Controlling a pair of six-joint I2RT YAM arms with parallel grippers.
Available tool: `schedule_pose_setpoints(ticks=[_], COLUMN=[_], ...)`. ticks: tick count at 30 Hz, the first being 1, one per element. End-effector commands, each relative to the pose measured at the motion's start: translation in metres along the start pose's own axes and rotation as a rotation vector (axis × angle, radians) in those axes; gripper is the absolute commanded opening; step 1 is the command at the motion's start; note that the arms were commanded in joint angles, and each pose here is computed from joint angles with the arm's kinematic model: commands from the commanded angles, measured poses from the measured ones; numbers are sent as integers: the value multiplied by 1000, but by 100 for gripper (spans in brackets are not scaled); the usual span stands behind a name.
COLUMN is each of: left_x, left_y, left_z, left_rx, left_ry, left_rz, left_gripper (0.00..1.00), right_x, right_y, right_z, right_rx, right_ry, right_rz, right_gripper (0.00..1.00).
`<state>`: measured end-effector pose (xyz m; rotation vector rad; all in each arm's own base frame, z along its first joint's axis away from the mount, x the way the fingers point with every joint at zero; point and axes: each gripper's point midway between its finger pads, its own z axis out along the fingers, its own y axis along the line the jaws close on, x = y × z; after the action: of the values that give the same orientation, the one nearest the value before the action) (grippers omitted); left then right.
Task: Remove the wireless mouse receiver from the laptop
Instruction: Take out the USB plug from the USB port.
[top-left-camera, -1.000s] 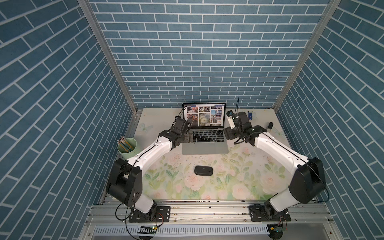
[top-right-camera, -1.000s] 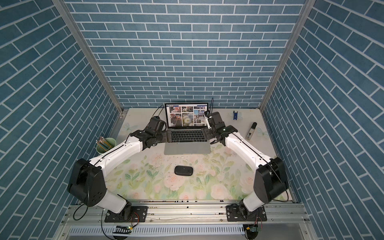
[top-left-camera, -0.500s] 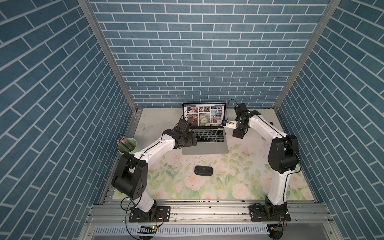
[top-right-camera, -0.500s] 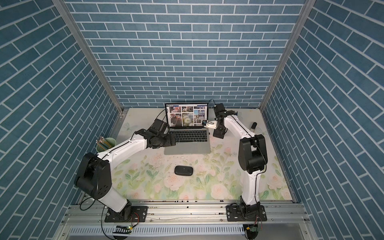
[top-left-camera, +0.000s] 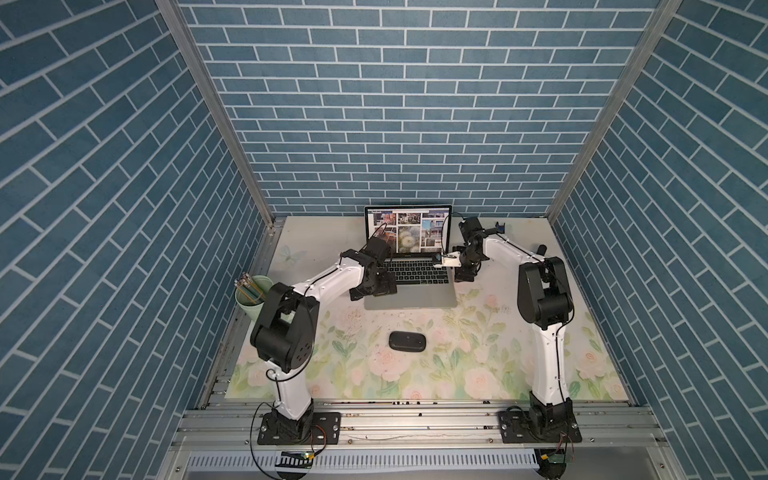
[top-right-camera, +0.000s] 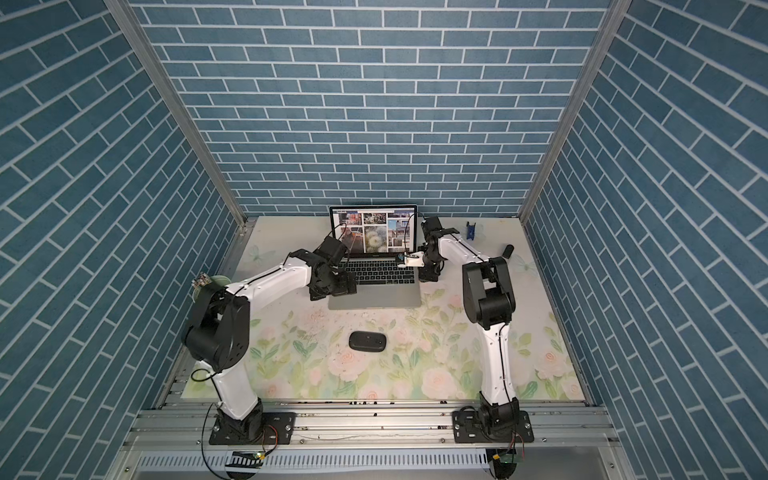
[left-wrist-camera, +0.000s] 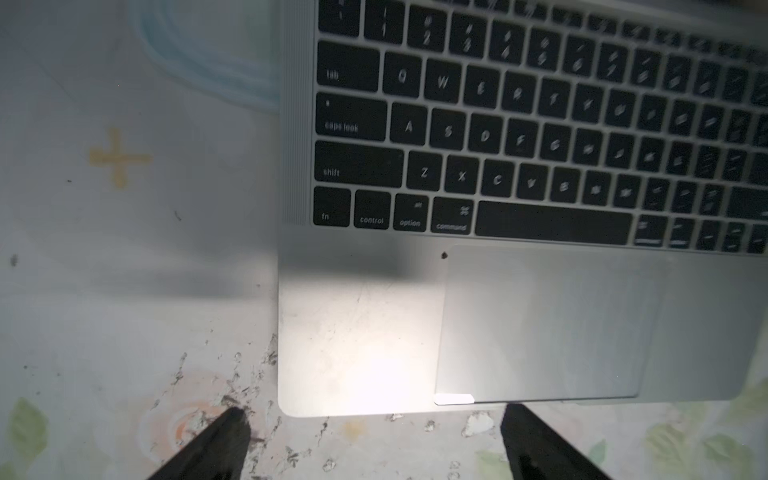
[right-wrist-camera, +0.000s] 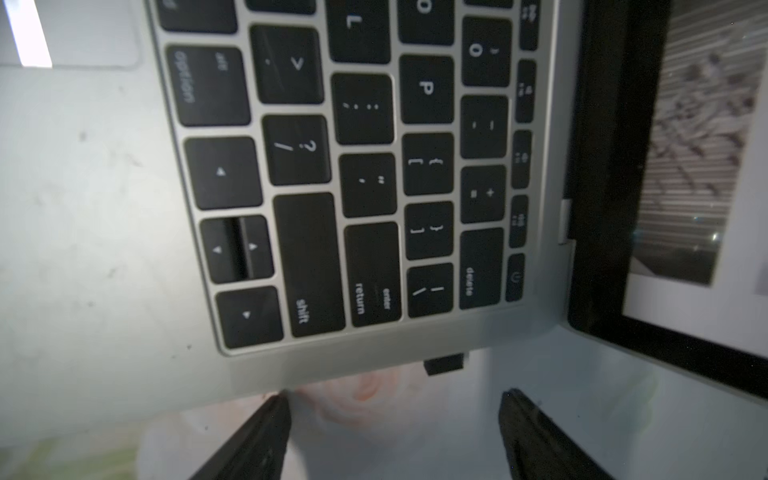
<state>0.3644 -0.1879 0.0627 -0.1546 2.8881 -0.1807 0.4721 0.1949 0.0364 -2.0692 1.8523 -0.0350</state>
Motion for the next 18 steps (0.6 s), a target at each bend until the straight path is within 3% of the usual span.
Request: schedule_pose_setpoints(ticks=[1,7,18], left_x=[8,4,26], left_y=[17,22,53], left_z=[0,5,42], left_rx=[-104,-140,-236], left_ry=[75,94,236], left_rz=[53,69,83], left_gripper=[100,100,98], right_x=[-2,0,8], right_y=[-4,-2,18], right_z=[5,16,24], right_rx=[13,2,-37], right_ry=[-37,-40,-1], right_rz=[-34,-42,-47], right_gripper=[82,82,74])
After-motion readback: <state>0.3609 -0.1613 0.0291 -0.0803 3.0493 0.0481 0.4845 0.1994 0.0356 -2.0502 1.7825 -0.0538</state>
